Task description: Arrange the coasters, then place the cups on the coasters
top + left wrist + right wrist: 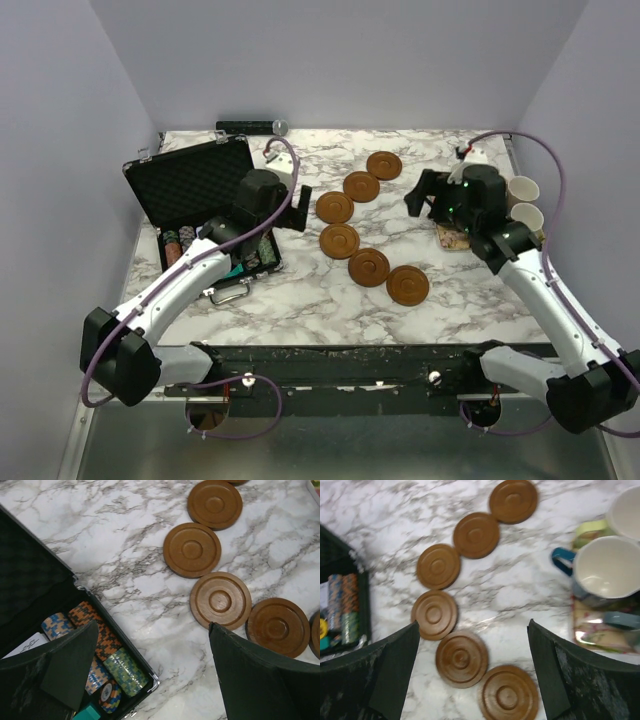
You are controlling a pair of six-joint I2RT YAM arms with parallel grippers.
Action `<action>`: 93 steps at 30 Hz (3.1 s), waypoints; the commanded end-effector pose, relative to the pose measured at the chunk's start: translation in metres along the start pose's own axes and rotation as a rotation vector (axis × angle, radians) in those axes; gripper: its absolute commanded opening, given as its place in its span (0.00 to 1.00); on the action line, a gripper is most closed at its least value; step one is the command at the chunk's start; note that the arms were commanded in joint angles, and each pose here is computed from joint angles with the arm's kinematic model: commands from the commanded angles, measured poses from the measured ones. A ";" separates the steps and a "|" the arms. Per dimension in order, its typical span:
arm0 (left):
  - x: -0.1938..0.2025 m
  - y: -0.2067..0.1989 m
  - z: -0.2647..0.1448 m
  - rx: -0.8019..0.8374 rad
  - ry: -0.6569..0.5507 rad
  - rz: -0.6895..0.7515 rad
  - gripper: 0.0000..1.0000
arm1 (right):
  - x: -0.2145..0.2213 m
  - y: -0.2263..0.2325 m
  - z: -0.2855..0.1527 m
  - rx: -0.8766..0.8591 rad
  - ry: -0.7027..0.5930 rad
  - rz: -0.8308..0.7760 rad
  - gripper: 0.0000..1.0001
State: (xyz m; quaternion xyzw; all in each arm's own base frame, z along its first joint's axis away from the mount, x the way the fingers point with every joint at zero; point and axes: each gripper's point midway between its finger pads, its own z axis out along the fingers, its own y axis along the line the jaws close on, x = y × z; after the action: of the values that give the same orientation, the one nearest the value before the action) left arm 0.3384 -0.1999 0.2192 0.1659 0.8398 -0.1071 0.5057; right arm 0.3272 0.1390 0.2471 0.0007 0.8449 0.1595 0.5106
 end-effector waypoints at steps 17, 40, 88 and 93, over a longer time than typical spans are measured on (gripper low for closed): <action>-0.082 0.086 0.011 -0.137 -0.166 -0.256 0.99 | -0.091 -0.214 0.065 0.493 0.128 0.156 0.67; -0.065 0.066 0.052 -0.045 0.029 -0.311 0.99 | -0.042 -0.274 0.152 0.507 0.430 -0.025 0.49; -0.068 0.080 0.056 -0.112 0.043 -0.252 0.99 | -0.150 -0.191 0.175 0.331 0.013 -0.066 0.01; -0.073 0.082 0.056 -0.114 0.022 -0.238 0.99 | -0.155 -0.143 0.203 0.176 -0.020 -0.071 0.01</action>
State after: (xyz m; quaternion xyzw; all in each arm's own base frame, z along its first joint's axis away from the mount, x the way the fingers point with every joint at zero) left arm 0.4394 -0.1619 0.2407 0.0416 0.8761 -0.1262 0.4634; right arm 0.5725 -0.0101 0.1997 0.0407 0.8978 0.0037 0.4384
